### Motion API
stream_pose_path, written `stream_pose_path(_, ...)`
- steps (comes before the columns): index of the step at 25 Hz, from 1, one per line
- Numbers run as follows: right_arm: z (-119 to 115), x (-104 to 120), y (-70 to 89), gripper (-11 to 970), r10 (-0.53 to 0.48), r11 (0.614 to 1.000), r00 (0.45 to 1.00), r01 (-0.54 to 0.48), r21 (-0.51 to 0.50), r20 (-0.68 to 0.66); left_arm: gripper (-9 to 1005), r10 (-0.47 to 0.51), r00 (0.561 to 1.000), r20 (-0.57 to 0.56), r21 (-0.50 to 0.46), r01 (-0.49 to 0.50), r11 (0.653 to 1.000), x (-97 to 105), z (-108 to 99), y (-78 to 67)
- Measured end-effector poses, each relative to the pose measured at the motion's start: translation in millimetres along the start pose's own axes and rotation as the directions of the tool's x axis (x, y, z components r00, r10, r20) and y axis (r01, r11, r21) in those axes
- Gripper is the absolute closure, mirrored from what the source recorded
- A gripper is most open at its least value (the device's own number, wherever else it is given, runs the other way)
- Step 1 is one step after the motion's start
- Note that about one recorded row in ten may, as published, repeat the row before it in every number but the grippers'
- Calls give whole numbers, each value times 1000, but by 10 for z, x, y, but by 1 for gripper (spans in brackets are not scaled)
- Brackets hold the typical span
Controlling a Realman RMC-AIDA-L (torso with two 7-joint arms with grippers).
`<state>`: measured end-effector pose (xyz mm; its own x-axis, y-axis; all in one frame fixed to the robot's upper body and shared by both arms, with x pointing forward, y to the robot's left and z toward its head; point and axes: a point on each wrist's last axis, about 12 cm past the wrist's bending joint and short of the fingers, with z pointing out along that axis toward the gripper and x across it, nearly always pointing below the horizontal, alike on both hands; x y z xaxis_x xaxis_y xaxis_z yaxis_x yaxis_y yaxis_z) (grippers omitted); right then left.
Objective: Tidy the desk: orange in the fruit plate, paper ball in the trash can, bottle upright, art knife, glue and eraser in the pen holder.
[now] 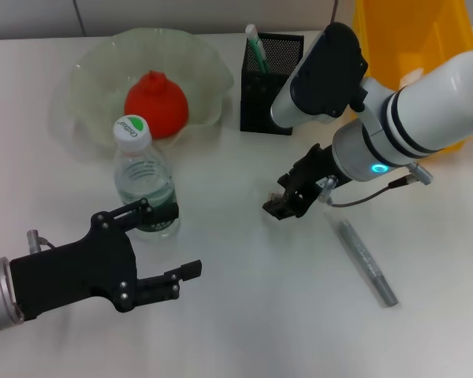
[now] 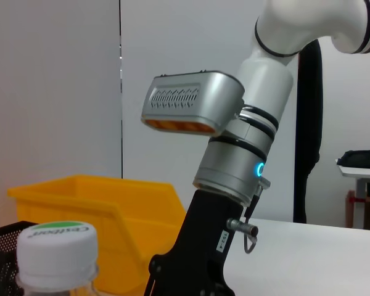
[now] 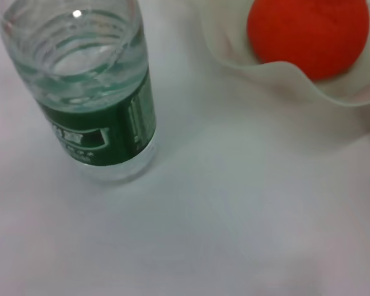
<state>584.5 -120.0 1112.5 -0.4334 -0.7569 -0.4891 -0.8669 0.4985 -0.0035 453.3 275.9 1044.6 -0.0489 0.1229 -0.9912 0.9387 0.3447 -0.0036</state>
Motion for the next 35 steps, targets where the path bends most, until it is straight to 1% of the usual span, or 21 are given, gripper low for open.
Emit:
stream_pose_path(2, 20, 5, -11, 390, 3, 1000, 1000, -3, 2, -5, 195, 2, 1000, 1, 1, -2, 1000, -5, 4, 6)
stream_pose_path(5, 41, 0, -20, 475, 4, 1000, 1000, -4, 4, -9, 195, 3, 1000, 2, 2, -3, 1000, -7, 7, 8)
stream_pose_path(11, 71, 0, -29, 528, 6, 1000, 1000, -6, 4, -17, 195, 4, 1000, 2, 1, -4, 1000, -10, 8, 12)
stream_pose_path(15, 140, -12, -30, 563, 19, 999, 999, -19, -28, -29, 195, 3, 1000, -1, 1, -3, 1000, -5, 11, 11)
stream_pose_path(17, 152, -17, -38, 581, 21, 999, 999, -22, -27, -28, 195, 2, 1000, -1, 1, -2, 1000, -4, 12, 12)
stream_pose_path(20, 141, -33, -33, 607, 18, 999, 1000, -18, -26, -20, 195, 1, 1000, -3, -1, -1, 1000, 2, 7, 7)
stream_pose_path(23, 113, -43, -23, 661, 22, 999, 1000, -22, -27, -7, 195, 0, 1000, -3, -3, 0, 1000, 6, 1, 3)
stream_pose_path(24, 82, -47, -14, 679, 24, 999, 1000, -24, -28, 6, 195, -1, 1000, -4, -5, 1, 1000, 9, -3, 0)
stream_pose_path(25, -23, -60, -2, 697, 30, 999, 998, -29, -22, 52, 195, -2, 1000, -4, -6, 2, 1000, 11, -6, -4)
stream_pose_path(26, -23, -60, -2, 697, 30, 999, 998, -29, -22, 52, 195, -2, 1000, -4, -6, 2, 1000, 11, -6, -4)
stream_pose_path(27, -204, -79, 5, 698, 37, 999, 991, -37, -1, 132, 195, -3, 1000, -4, -6, 3, 1000, 12, -8, -5)
stream_pose_path(28, -204, -79, 5, 698, 37, 999, 991, -37, -1, 132, 195, -3, 1000, -4, -5, 3, 1000, 12, -7, -7)
stream_pose_path(29, -334, -101, -5, 698, 38, 999, 982, -43, 20, 187, 195, -3, 1000, -4, -4, 3, 1000, 12, -6, -8)
stream_pose_path(30, -565, -95, -56, 698, 52, 995, 959, -74, 67, 279, 195, -3, 1000, -3, 0, 3, 1000, 11, -3, -12)
stream_pose_path(31, -565, -95, -56, 699, 52, 995, 959, -74, 67, 279, 195, -3, 1000, -3, 0, 3, 1000, 11, -3, -12)
stream_pose_path(32, -766, -91, -160, 699, 63, 986, 931, -114, 121, 361, 195, -3, 1000, -2, 2, 3, 1000, 10, -2, -14)
stream_pose_path(33, -838, -88, -223, 696, 71, 981, 917, -137, 141, 393, 195, -2, 1000, -2, 2, 2, 1000, 9, -1, -13)
stream_pose_path(34, -838, -88, -223, 693, 71, 981, 917, -137, 141, 393, 195, -2, 1000, -2, 2, 2, 1000, 9, -1, -13)
stream_pose_path(35, -886, -88, -341, 690, 80, 973, 894, -166, 161, 441, 195, -1, 1000, -1, 4, 1, 1000, 7, 3, -12)
